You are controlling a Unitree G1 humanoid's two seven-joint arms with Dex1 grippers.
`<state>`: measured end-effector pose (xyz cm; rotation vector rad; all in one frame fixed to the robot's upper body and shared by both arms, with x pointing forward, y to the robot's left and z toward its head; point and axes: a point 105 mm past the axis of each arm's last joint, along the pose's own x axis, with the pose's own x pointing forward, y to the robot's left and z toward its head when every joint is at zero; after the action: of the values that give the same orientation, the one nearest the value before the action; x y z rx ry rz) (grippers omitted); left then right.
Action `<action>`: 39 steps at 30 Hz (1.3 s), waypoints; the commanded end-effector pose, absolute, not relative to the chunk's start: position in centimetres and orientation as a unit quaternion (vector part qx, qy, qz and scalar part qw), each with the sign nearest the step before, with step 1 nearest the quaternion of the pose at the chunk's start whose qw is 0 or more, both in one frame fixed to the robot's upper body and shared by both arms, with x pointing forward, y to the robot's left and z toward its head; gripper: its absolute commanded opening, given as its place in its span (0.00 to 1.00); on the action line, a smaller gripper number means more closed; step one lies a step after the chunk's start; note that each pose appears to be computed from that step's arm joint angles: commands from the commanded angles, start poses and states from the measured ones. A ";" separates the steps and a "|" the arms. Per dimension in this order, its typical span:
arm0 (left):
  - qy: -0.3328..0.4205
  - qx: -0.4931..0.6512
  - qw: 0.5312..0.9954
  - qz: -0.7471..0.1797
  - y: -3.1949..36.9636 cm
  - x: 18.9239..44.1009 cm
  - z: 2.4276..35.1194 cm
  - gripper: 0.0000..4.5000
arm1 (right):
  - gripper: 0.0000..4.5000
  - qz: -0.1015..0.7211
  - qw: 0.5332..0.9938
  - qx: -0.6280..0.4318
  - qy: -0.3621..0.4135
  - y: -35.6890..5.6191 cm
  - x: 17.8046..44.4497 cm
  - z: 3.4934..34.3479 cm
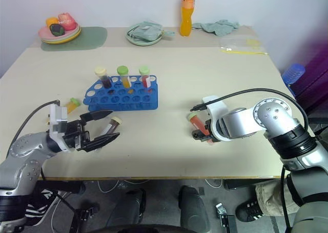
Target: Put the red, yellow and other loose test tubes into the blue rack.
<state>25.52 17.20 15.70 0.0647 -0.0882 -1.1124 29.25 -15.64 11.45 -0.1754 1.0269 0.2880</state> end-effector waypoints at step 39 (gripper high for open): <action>-0.073 0.050 0.873 -0.480 19.0 26.4 17.1 1.00 | 0.19 0.414 0.881 0.011 -0.228 0.6 34.8 18.7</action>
<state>26.32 18.59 16.27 0.0695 -0.1213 -1.0132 34.98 0.16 17.60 0.0714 -0.3950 0.8417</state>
